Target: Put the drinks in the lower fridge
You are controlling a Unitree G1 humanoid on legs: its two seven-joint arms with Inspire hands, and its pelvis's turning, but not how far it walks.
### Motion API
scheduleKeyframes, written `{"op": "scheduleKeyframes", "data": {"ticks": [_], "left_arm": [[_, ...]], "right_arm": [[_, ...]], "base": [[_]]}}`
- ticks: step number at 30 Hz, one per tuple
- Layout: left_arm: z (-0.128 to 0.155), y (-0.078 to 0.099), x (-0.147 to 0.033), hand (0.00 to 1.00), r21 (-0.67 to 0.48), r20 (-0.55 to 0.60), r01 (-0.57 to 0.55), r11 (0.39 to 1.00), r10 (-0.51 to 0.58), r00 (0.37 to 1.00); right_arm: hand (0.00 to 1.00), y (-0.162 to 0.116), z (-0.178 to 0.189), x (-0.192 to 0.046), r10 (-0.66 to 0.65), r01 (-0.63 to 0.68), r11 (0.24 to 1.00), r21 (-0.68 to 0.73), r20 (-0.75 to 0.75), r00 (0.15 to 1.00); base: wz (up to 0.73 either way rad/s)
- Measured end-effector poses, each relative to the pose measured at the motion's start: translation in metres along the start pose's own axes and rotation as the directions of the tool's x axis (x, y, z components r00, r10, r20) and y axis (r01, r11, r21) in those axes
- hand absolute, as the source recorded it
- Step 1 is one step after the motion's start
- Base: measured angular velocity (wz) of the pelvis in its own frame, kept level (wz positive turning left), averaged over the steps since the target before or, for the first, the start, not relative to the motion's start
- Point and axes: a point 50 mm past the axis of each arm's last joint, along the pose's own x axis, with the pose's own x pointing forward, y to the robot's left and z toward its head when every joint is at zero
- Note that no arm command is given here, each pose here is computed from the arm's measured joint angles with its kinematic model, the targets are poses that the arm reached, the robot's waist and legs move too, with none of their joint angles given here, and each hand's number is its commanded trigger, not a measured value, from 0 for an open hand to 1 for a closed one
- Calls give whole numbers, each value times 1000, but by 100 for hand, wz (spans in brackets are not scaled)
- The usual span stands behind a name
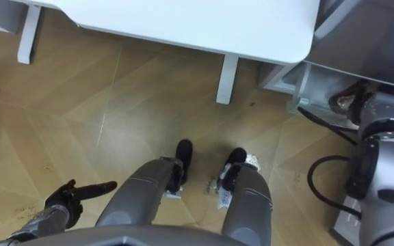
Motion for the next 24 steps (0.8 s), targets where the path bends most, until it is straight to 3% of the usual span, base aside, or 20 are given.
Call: {"op": "scheduleKeyframes", "data": {"ticks": [15, 24], "left_arm": [[1, 3, 0, 0, 4, -4, 31, 1000, -31, 1000], [-2, 8, -1, 0, 8, -19, 19, 1000, -19, 1000]], "right_arm": [[0, -2, 2, 2, 59, -60, 998, 7, 11, 998], [0, -7, 1, 5, 136, -132, 985, -110, 29, 990]], "base": [[-3], [-5]]}}
